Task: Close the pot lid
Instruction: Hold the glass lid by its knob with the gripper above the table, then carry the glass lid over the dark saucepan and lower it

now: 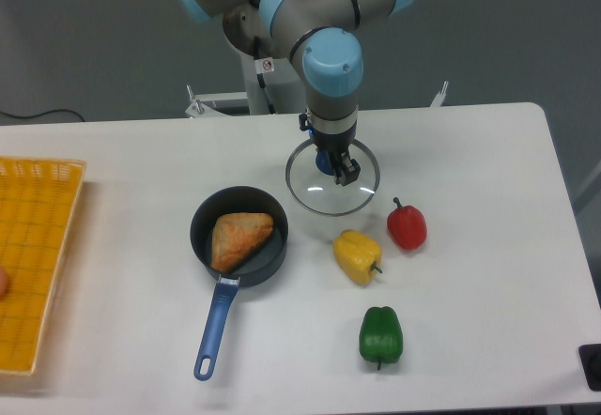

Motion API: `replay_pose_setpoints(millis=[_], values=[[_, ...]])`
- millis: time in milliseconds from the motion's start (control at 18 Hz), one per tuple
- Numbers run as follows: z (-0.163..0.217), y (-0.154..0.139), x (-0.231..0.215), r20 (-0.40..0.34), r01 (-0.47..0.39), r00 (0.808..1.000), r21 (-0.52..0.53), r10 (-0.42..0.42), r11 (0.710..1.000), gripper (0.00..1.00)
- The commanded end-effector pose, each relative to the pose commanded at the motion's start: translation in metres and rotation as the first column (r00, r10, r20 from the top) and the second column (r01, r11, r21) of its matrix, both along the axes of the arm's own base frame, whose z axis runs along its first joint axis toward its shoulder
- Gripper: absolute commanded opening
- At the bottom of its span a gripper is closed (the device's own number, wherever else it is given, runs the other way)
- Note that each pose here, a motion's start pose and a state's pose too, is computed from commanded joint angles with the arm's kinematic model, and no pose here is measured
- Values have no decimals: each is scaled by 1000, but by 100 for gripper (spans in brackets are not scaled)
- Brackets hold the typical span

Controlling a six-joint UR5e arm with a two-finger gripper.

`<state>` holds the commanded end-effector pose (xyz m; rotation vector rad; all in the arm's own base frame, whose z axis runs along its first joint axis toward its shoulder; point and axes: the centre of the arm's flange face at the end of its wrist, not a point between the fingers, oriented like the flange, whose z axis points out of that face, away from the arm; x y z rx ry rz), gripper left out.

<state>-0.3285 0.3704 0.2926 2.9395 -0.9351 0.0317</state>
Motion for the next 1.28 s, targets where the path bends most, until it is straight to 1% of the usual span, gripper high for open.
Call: replay_pose_setpoints(millis=[222, 333, 500, 667, 833, 944, 1278], values=[[5, 1, -2, -1, -2, 1000, 1, 2, 1000, 55], [12, 4, -3, 10, 0, 1000, -7, 0, 1000, 55], [27, 9, -7, 24, -18, 1000, -20, 18, 1000, 55], [31, 15, -6, 18, -21, 1000, -17, 21, 1000, 55], [31, 18, -4, 11, -50, 999, -14, 50, 999, 55], [30, 30, 7, 8, -49, 999, -12, 49, 999, 55], [31, 55, 22, -3, -88, 996, -7, 88, 996, 55]])
